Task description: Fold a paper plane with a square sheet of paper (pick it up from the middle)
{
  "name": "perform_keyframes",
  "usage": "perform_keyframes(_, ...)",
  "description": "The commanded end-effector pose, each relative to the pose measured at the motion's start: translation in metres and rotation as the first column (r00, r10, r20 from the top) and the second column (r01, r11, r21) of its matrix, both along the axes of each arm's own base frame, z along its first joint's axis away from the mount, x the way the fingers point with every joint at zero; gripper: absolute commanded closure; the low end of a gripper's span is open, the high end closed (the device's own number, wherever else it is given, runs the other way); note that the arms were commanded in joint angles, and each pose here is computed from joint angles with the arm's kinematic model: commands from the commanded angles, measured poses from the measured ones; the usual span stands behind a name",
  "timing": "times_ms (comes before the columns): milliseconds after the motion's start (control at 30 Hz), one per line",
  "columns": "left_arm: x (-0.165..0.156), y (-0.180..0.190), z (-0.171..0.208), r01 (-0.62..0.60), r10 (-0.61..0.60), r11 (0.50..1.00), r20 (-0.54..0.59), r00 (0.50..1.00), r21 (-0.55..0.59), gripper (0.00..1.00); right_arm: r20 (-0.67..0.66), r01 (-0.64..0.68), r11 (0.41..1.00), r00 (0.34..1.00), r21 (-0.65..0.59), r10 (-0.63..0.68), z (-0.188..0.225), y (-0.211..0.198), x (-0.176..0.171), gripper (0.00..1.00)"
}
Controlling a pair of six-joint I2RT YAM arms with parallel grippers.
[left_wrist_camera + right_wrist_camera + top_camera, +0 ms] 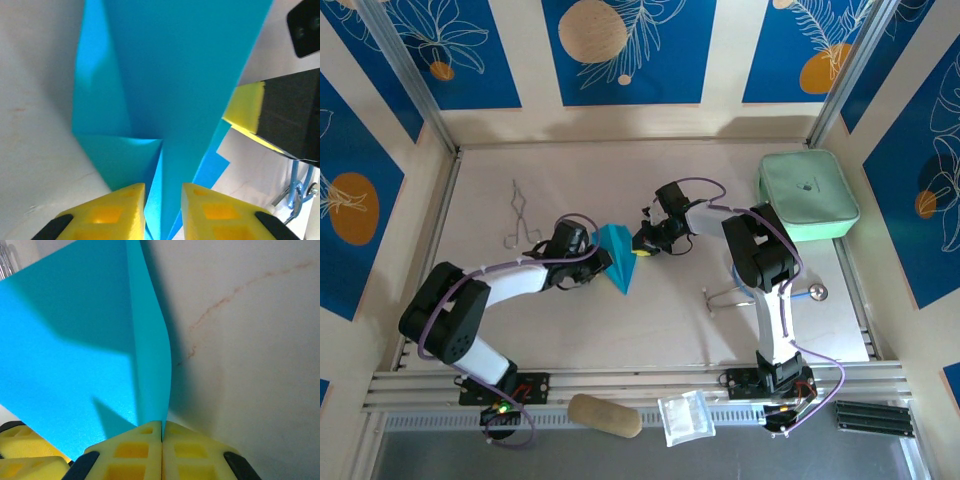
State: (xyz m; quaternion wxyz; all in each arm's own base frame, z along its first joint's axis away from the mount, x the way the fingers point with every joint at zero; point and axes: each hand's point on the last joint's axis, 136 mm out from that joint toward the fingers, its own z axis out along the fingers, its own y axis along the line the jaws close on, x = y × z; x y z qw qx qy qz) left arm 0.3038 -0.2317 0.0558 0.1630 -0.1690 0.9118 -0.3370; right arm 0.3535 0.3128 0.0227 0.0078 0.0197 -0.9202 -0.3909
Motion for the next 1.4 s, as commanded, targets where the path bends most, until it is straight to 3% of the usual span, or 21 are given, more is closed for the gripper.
perform_keyframes(0,0.006,-0.011,0.01,0.014,-0.013,0.999,0.019,1.0,-0.039,0.76,0.014,-0.014,1.0,1.0,0.014,0.013,0.009,0.003,-0.001,0.92)
perform_keyframes(300,0.004,-0.027,0.006,0.074,-0.074,0.996,0.0,0.997,-0.059,0.73,0.014,-0.012,1.0,1.0,0.021,0.012,0.012,0.005,0.0,0.92)
perform_keyframes(933,-0.007,-0.041,-0.011,0.169,-0.162,0.974,-0.062,0.985,0.148,0.63,0.002,0.006,0.999,1.0,0.041,-0.006,0.045,0.013,-0.003,0.92)
perform_keyframes(1367,-0.005,-0.05,-0.009,0.198,-0.193,0.969,-0.05,0.98,0.149,0.46,0.002,-0.002,1.0,1.0,0.01,0.002,0.042,0.015,-0.005,0.92)
